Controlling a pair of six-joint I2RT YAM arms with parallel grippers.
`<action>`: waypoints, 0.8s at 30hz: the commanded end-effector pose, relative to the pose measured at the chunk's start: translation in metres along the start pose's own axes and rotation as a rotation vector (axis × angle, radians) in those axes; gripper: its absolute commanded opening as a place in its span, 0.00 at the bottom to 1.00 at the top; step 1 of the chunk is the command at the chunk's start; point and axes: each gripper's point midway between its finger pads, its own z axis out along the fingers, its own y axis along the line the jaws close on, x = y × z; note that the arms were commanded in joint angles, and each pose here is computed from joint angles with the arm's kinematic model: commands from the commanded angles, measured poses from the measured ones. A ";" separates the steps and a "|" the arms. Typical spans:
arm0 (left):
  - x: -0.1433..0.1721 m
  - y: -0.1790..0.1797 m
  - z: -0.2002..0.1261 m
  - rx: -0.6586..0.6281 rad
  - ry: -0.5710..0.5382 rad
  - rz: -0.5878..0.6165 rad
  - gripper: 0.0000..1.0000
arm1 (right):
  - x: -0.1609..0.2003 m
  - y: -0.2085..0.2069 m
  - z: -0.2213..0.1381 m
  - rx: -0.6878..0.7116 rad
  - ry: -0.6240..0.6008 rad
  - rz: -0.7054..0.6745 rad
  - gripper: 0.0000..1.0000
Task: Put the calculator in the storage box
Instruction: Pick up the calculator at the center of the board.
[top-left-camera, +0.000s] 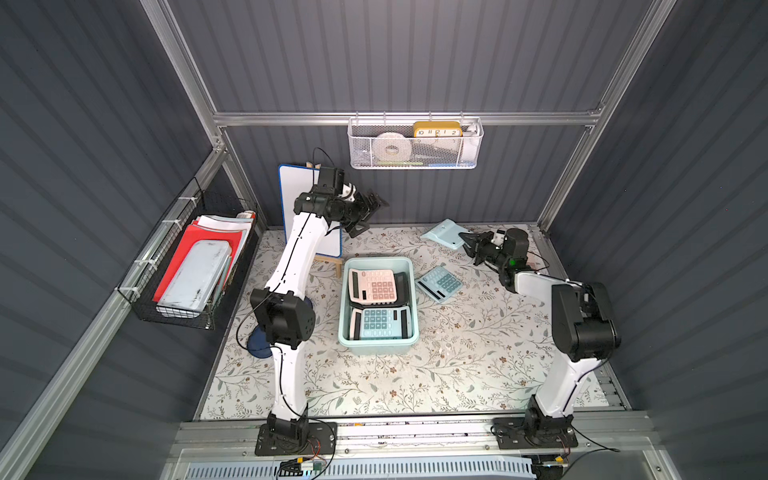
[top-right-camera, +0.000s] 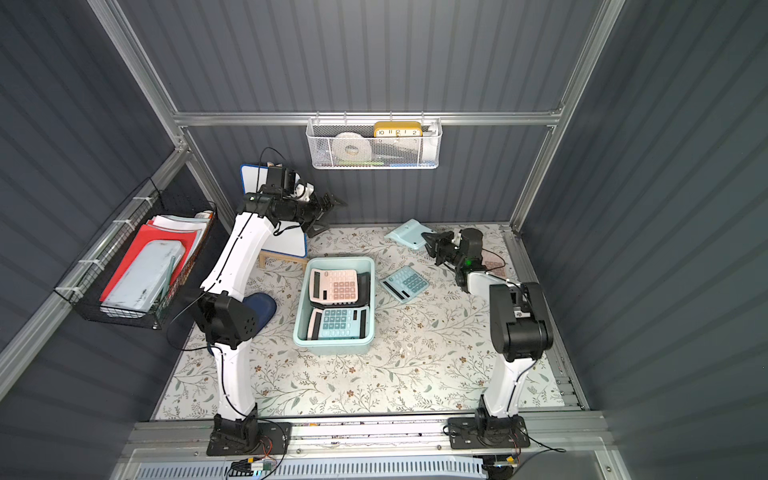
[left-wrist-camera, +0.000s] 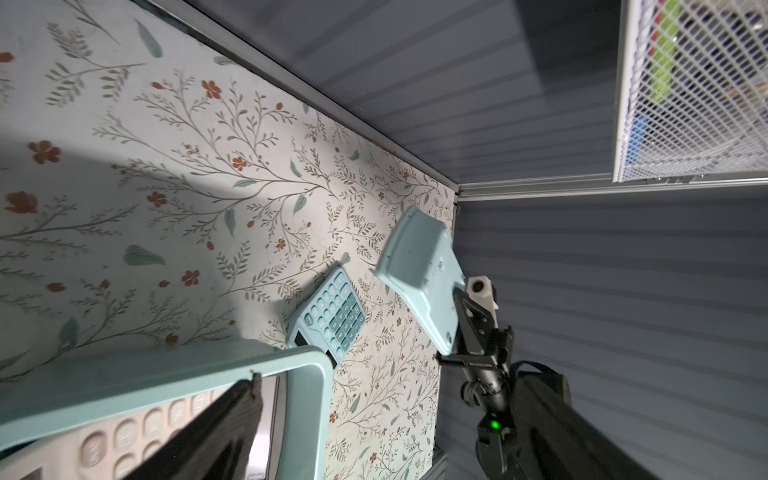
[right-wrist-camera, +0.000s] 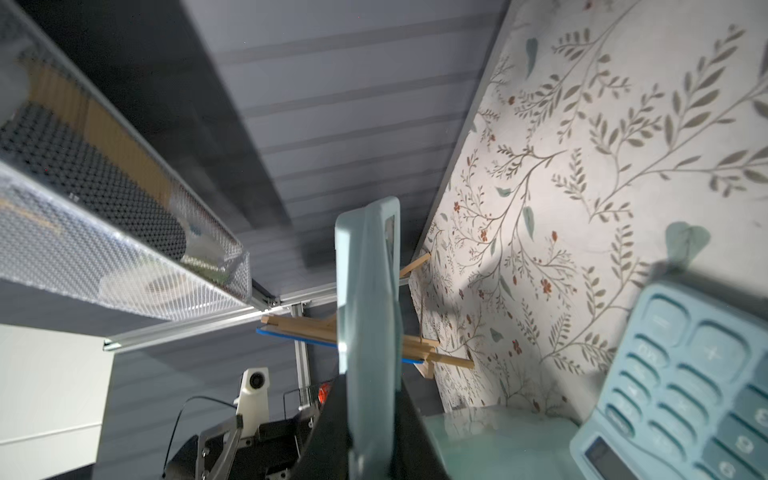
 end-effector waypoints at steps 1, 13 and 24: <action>0.022 -0.007 -0.023 -0.006 0.056 -0.002 0.99 | 0.029 0.010 -0.016 0.083 0.051 -0.117 0.00; 0.032 -0.007 -0.044 0.062 0.134 -0.110 0.99 | 0.103 0.066 -0.048 0.260 0.115 -0.524 0.00; 0.036 -0.011 -0.061 0.123 0.186 -0.217 0.99 | 0.161 0.099 -0.040 0.340 0.153 -1.037 0.00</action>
